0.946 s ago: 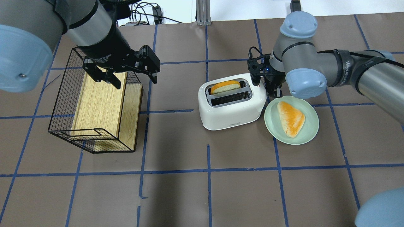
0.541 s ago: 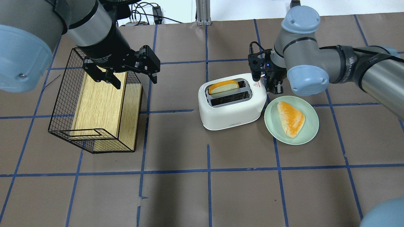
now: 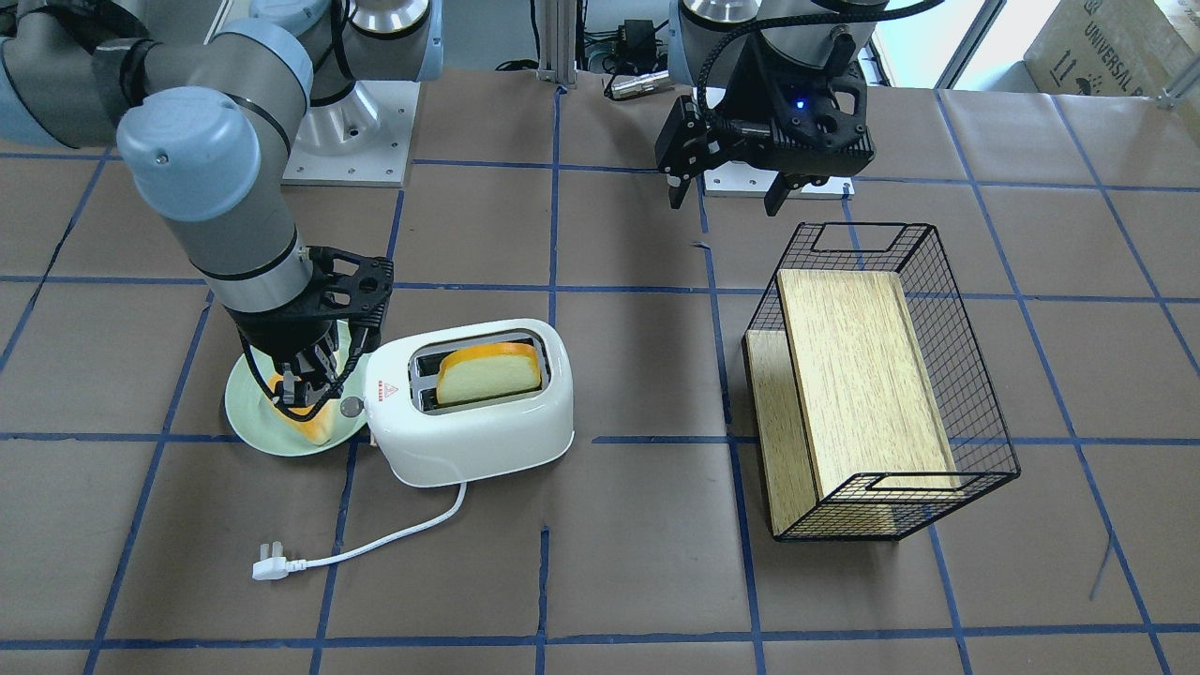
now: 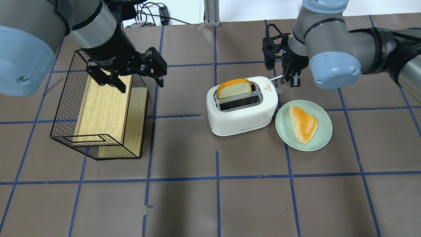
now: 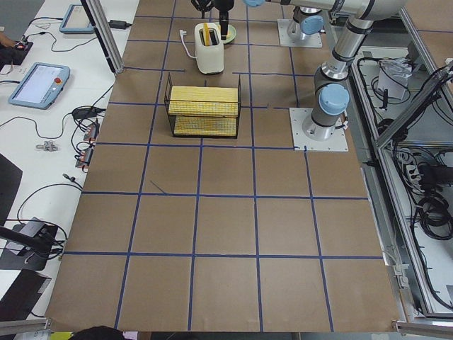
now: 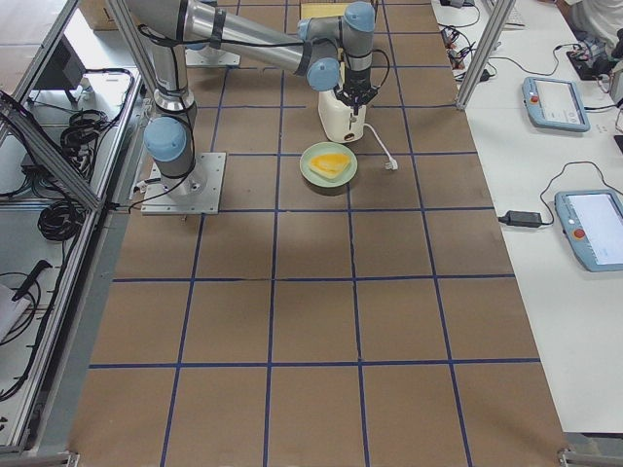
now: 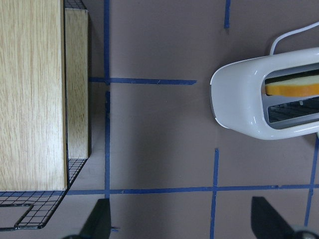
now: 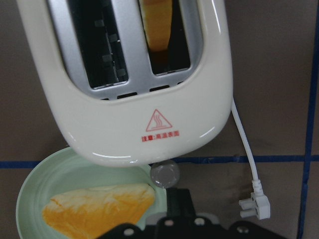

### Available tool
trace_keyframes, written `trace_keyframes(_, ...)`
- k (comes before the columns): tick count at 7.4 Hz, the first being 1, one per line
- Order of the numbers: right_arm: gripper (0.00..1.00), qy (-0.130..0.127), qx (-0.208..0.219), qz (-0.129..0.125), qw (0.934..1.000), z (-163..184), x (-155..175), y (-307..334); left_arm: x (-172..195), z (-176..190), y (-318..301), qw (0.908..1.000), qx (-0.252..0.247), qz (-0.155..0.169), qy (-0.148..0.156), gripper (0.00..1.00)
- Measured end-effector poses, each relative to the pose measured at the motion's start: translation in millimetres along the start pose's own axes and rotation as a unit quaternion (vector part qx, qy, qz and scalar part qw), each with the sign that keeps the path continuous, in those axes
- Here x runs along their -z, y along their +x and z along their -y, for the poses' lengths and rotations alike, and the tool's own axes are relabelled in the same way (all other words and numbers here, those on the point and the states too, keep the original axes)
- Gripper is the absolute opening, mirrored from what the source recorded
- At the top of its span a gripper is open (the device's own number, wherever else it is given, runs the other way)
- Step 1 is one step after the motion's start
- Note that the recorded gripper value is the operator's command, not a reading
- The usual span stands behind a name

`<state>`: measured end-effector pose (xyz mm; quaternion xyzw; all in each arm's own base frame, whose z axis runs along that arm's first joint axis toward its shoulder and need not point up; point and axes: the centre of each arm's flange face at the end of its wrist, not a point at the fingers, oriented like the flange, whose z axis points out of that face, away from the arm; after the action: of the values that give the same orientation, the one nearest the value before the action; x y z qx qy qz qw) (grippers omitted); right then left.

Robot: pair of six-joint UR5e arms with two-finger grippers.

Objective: Press toaster with right arm

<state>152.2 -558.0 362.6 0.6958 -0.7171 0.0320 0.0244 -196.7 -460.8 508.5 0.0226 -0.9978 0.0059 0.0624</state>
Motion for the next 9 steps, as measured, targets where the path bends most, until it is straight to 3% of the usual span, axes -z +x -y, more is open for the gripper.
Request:
trace_keyframes(2, 0.06, -0.002, -0.095, 0.013, 0.9954, 0.9, 31.3, 1.9, 0.0, 0.0, 0.0, 1.0, 0.0, 0.0, 0.0, 1.0)
trace_keyframes(3, 0.06, -0.004, -0.156, 0.016, 0.9877, 0.9, 48.7, 1.0, 0.0, 0.0, 0.0, 1.0, 0.0, 0.0, 0.0, 1.0)
trace_keyframes(4, 0.06, -0.006, -0.228, 0.02, 0.9735, 1.1, 66.5, -0.6, 0.0, 0.0, 0.0, 1.0, 0.0, 0.0, 0.0, 1.0)
trace_keyframes(5, 0.07, -0.009, -0.304, 0.027, 0.9524, 1.9, 83.3, -1.0, 0.0, 0.0, 0.0, 1.0, 0.0, 0.0, 0.0, 1.0)
trace_keyframes(6, 0.08, -0.011, -0.387, 0.031, 0.9215, 3.0, 99.5, 0.2, 0.0, 0.0, 0.0, 1.0, 0.0, 0.0, 0.0, 1.0)
trace_keyframes(7, 0.12, -0.014, -0.472, 0.032, 0.8807, 3.5, 111.0, 0.9, 0.0, 0.0, 0.0, 1.0, 0.0, 0.0, 0.0, 1.0)
trace_keyframes(9, 0.58, -0.033, -0.599, 0.041, 0.799, 2.7, 108.6, -2.9, 0.0, 0.0, 0.0, 1.0, 0.0, 0.0, 0.0, 1.0)
